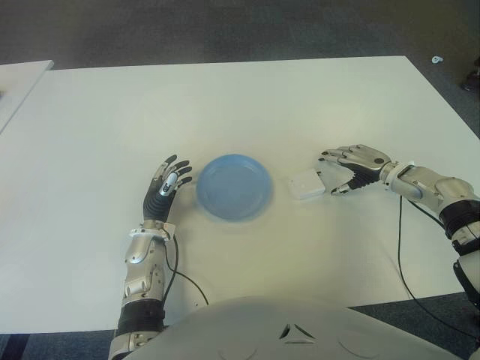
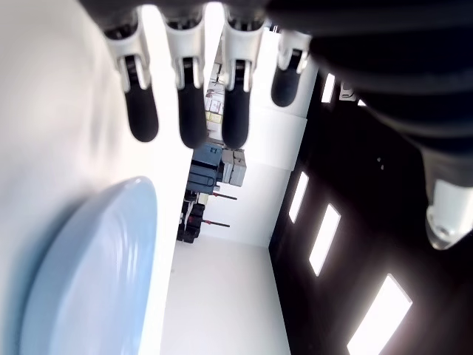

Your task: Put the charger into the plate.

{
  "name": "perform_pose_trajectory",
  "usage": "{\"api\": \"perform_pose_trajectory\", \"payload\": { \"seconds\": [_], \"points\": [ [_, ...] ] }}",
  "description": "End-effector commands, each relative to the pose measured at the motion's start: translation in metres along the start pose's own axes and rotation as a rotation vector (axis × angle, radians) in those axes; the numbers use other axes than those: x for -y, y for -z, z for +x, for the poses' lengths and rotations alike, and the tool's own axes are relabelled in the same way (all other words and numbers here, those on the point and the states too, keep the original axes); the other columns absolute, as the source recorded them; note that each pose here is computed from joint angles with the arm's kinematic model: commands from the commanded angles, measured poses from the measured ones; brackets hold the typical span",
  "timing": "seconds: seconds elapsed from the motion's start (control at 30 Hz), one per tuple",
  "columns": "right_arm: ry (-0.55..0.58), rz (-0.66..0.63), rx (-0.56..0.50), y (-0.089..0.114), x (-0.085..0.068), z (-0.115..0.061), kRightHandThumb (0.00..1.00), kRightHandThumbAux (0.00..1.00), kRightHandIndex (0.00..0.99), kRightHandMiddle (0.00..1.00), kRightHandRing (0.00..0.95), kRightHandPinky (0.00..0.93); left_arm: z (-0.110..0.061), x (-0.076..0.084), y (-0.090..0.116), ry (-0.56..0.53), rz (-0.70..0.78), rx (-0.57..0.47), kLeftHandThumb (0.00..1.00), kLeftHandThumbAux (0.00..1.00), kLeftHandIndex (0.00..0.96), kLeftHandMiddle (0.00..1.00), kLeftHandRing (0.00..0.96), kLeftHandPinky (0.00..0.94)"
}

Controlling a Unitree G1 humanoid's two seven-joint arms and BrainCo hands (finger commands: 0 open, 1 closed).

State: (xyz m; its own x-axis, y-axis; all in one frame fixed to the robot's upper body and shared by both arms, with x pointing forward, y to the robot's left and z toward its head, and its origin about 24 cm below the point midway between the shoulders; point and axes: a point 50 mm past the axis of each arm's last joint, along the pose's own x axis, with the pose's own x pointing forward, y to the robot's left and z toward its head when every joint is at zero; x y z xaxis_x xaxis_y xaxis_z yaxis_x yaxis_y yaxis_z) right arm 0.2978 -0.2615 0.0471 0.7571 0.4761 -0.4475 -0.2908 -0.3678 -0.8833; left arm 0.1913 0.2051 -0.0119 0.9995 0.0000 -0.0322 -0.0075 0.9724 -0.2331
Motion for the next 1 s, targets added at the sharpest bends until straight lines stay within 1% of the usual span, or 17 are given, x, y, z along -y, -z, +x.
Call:
{"api": "perform_pose_trajectory", "payload": {
  "seconds": [0.03,0.63,0.8,1.0],
  "points": [
    [-0.067,0.002,0.019,-0.007,-0.01,0.006,0.577,0.36,0.007,0.102,0.159,0.258,-0.003,0.0,0.004,-0.008,-0.001,-0.023,0.0,0.479,0.142,0.252,0.261,0.272],
    [-0.032,0.004,0.039,-0.011,0.003,0.016,0.582,0.336,0.003,0.104,0.15,0.251,-0.001,-0.001,0.006,-0.01,-0.007,-0.03,0.0,0.475,0.141,0.251,0.259,0.269],
    [0.003,-0.002,0.074,-0.022,0.014,0.025,0.587,0.333,0.004,0.115,0.154,0.25,-0.001,-0.001,0.006,-0.011,-0.006,-0.032,0.0,0.475,0.14,0.248,0.257,0.269],
    [0.018,-0.002,0.097,-0.029,0.019,0.03,0.61,0.346,0.01,0.124,0.168,0.273,-0.001,0.0,0.006,-0.013,-0.007,-0.03,0.0,0.473,0.137,0.246,0.254,0.266]
  ]
}}
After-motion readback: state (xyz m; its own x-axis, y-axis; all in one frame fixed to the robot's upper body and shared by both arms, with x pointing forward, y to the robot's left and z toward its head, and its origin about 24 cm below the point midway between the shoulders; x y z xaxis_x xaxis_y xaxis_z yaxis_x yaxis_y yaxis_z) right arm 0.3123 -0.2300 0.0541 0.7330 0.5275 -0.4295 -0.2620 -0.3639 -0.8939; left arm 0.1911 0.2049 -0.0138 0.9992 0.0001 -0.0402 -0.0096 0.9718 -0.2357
